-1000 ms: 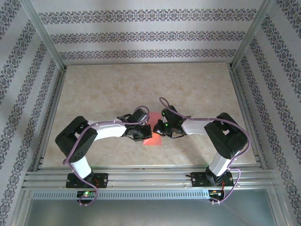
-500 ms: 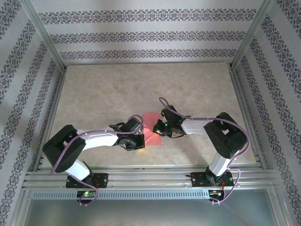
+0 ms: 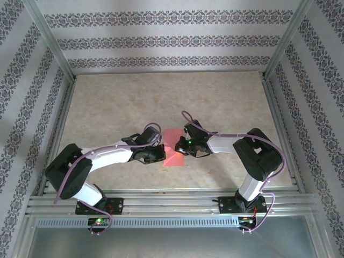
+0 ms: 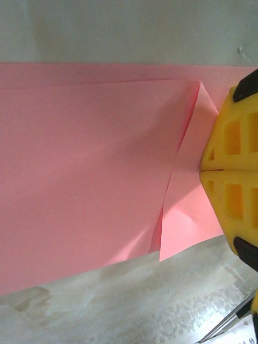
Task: Fold a paper plane with a square sheet of paper (pick it up from the middle)
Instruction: Fold the triangle a second time at the center of the table.
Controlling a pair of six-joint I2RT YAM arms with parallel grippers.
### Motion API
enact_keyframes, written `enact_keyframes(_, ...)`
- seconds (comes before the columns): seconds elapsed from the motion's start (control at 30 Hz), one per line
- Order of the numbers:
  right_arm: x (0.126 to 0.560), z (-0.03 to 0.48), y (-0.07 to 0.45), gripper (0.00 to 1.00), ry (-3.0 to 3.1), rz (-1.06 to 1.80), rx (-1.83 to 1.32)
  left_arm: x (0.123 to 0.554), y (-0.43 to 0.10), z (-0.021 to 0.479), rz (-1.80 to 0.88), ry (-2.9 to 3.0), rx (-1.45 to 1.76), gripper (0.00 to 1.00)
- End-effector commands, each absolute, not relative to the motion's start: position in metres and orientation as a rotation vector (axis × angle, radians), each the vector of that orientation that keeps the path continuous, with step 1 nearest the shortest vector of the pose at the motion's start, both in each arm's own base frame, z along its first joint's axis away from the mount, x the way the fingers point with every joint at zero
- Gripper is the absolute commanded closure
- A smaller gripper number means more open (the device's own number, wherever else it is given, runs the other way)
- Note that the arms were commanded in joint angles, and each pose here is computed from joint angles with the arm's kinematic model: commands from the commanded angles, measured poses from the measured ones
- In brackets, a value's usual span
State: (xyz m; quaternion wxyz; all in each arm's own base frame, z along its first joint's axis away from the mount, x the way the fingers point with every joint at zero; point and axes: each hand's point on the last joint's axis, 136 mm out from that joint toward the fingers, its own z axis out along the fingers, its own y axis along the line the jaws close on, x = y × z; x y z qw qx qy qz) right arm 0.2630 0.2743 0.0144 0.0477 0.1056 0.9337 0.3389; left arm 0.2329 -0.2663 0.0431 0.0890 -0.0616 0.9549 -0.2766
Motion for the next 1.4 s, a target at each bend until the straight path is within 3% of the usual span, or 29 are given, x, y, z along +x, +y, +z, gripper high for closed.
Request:
enact_keyframes(0.0,0.26,-0.003,0.261,1.0,2.903,0.924,0.364,0.249,-0.286,0.05,-0.952,2.779,-0.222,0.96)
enact_keyframes(0.5,0.268,0.01,0.263,1.0,2.859,0.964,0.347,0.216,-0.266,0.005,-0.872,2.936,-0.3,1.0)
enact_keyframes(0.8,0.276,0.065,0.274,0.99,2.698,1.052,0.136,0.211,-0.26,-0.004,-0.813,2.977,-0.308,1.0)
enact_keyframes(1.2,0.246,0.022,0.305,1.0,2.854,1.003,0.093,0.208,-0.255,-0.009,-0.77,3.008,-0.317,1.0)
enact_keyframes(1.37,0.256,0.006,0.273,1.0,2.865,0.938,0.261,0.203,-0.249,-0.012,-0.72,3.034,-0.335,1.0)
